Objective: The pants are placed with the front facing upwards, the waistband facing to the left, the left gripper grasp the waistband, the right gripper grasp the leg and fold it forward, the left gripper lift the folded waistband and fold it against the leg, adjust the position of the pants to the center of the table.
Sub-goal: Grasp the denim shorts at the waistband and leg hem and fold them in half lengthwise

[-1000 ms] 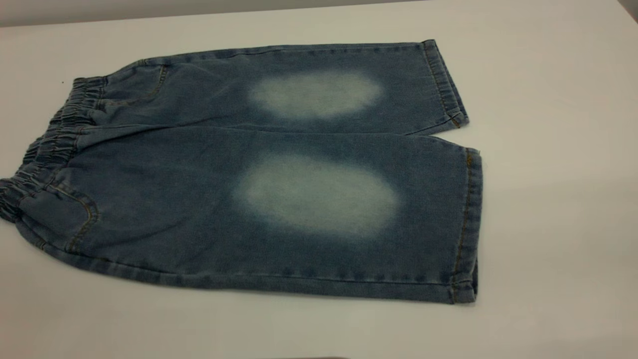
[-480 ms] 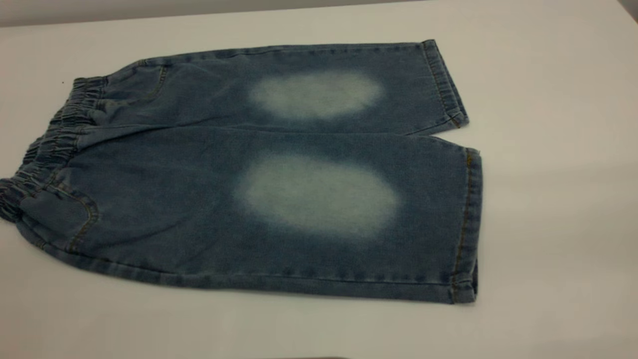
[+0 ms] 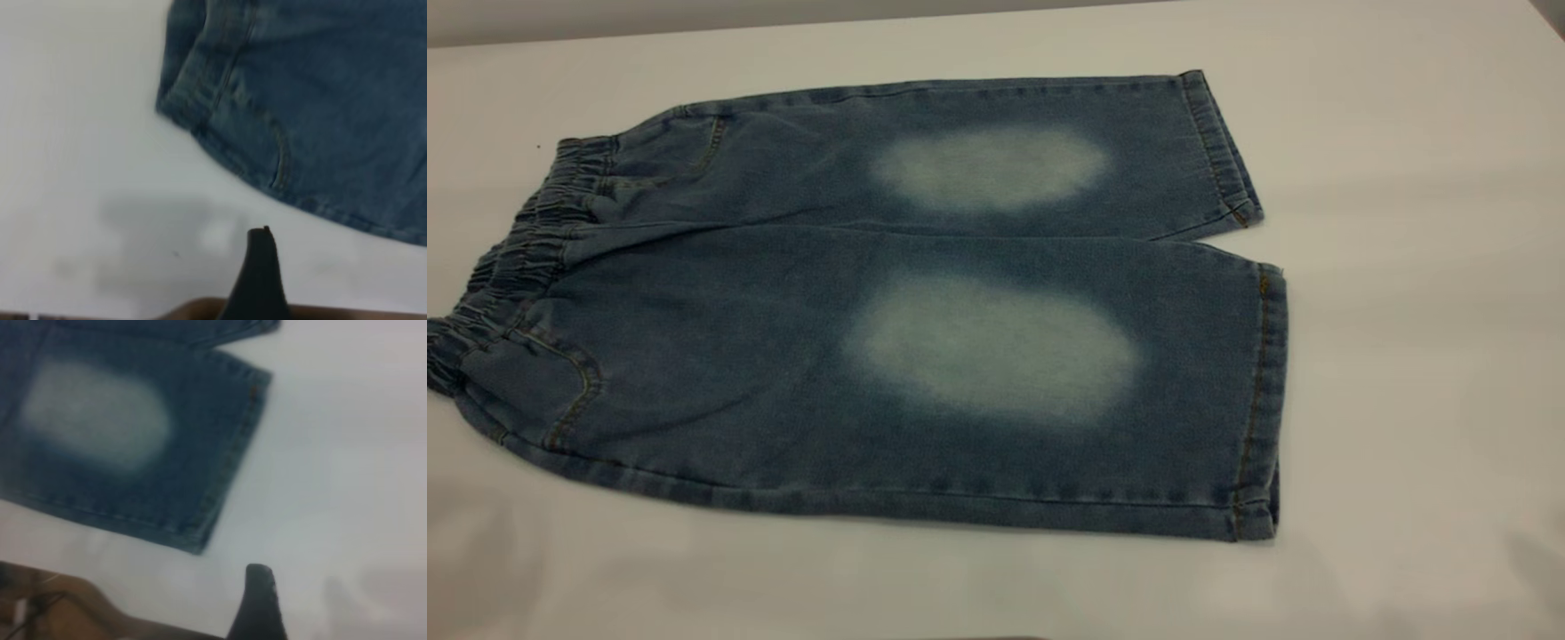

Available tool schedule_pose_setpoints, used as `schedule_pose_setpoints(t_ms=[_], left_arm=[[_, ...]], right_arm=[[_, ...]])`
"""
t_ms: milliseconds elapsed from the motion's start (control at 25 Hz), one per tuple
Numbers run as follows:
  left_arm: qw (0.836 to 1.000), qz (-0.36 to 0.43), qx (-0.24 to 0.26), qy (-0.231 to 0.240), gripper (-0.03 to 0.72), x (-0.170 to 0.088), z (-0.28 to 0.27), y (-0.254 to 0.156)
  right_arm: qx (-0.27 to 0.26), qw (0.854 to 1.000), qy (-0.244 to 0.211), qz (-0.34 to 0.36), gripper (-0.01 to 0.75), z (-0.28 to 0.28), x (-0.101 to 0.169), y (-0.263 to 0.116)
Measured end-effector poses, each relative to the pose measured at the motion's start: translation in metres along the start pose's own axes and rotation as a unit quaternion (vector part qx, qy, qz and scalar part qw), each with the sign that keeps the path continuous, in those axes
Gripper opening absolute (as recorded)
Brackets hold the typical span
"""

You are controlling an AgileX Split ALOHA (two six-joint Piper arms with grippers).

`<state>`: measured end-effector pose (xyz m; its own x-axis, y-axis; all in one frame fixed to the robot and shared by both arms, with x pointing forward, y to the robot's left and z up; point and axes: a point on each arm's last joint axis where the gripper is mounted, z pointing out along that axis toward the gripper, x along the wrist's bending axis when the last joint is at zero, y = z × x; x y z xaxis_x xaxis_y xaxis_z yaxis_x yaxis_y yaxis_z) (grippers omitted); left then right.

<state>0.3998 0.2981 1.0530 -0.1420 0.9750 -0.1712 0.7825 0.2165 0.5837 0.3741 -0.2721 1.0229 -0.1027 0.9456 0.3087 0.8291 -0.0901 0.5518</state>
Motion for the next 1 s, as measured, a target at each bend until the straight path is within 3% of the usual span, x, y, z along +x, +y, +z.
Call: schedule_pose_setpoints(t_ms=[360,720,1000], left_arm=[[0.988,-0.039,0.145,0.042,0.554,0.004,0.117,0.029],[0.973,-0.115,0.179,0.089,0.554,0.051,0.165,0.023],[0.973,-0.125,0.169,0.096,0.554,0.062,0.191,0.021]], right_arm=[[0.030,0.996,0.058,0.057,0.495,0.057,-0.007,0.023],[0.016,0.994,0.075,0.078,0.495,0.080,-0.012,0.031],[0.013,0.993,0.082,0.081,0.495,0.089,-0.013,0.043]])
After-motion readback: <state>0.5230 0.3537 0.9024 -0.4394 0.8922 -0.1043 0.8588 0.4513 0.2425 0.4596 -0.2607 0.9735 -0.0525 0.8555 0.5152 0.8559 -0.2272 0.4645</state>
